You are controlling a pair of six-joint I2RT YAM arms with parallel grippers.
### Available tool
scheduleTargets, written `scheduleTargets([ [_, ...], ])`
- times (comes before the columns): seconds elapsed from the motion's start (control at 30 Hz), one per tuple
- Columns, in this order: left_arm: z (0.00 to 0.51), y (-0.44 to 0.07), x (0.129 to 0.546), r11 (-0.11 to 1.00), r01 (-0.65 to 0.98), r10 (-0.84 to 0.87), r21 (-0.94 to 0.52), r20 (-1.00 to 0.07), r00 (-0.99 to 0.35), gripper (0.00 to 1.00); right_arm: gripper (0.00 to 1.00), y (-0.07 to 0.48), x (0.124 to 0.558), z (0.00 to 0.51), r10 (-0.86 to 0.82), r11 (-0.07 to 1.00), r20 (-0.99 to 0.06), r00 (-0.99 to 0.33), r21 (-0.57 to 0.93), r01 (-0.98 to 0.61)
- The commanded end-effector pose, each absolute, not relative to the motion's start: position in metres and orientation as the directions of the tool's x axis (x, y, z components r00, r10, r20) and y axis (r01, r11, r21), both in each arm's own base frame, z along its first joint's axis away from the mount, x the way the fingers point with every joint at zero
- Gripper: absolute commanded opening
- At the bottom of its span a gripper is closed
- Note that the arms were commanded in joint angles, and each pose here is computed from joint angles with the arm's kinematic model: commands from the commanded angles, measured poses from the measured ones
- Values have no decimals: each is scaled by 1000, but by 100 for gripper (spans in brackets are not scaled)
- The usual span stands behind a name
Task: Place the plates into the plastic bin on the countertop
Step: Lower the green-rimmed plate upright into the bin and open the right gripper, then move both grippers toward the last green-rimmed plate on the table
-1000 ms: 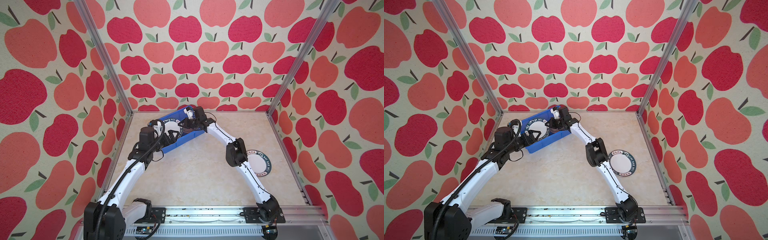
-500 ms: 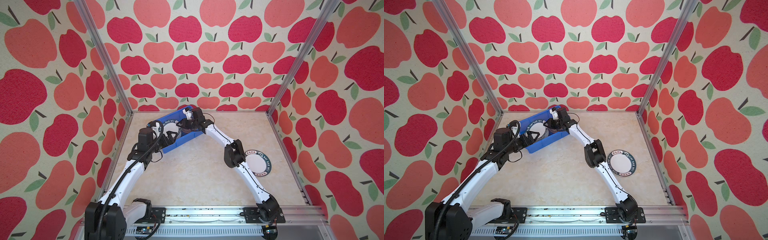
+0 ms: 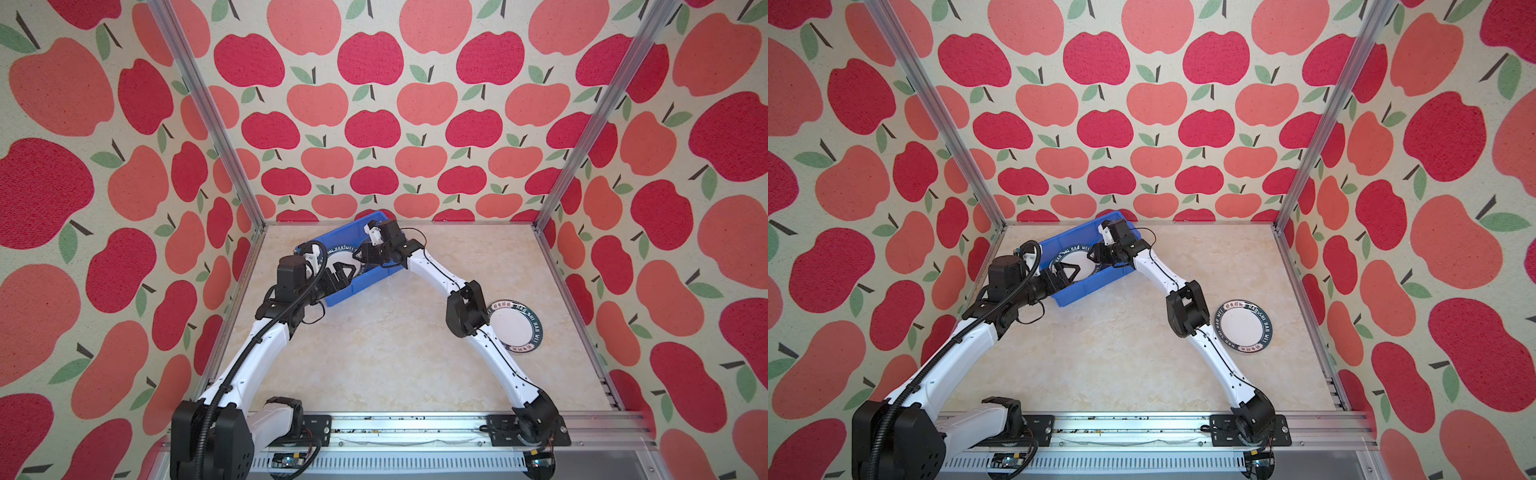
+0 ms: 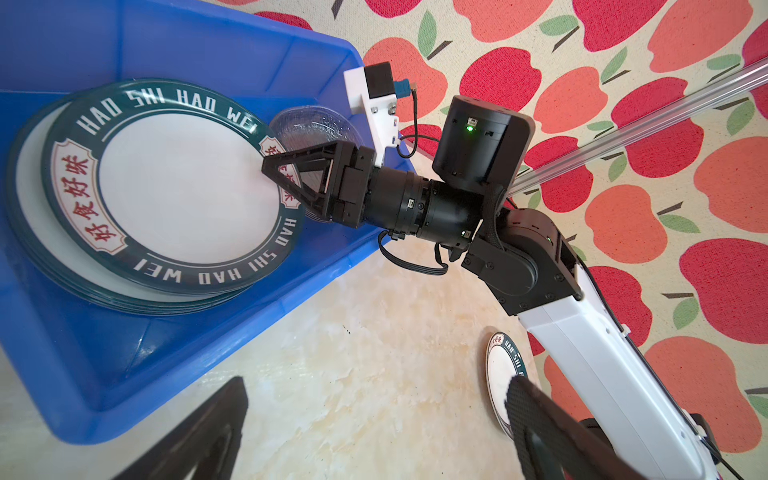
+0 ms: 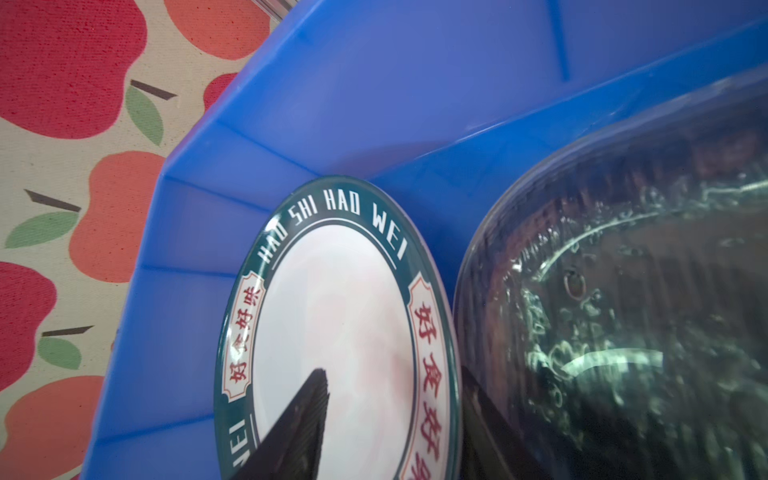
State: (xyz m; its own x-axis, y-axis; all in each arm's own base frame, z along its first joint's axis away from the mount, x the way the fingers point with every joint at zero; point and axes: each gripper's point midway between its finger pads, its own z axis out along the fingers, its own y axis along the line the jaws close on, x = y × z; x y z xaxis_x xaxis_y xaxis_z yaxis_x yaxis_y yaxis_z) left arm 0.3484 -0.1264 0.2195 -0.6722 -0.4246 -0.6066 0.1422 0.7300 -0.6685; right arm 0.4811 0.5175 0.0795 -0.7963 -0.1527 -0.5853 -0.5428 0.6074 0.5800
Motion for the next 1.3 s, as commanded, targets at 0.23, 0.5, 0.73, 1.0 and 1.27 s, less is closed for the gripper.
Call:
scheduleTargets([
  [0.23,217,-131,354,719,164,-412,-676,-604,-683,99,60,522,468,139,-222,625,-706,-672,426,-654],
  [0.5,216,-133,356,728,164,-403,-666,-609,-683,99,63,512,470,145,-235,658,-710,-664,386,-646],
  [0.73,217,-144,352,747,194,-364,-636,-635,-681,99,62,493,473,195,-195,675,-752,-629,362,-643],
  [1.0,207,-209,343,709,325,-210,-626,-627,-750,99,63,363,490,259,-34,851,-822,-568,275,-448],
  [1.27,186,-316,326,590,474,-17,-653,-597,-802,95,63,213,441,254,203,890,-781,-590,398,-221],
])
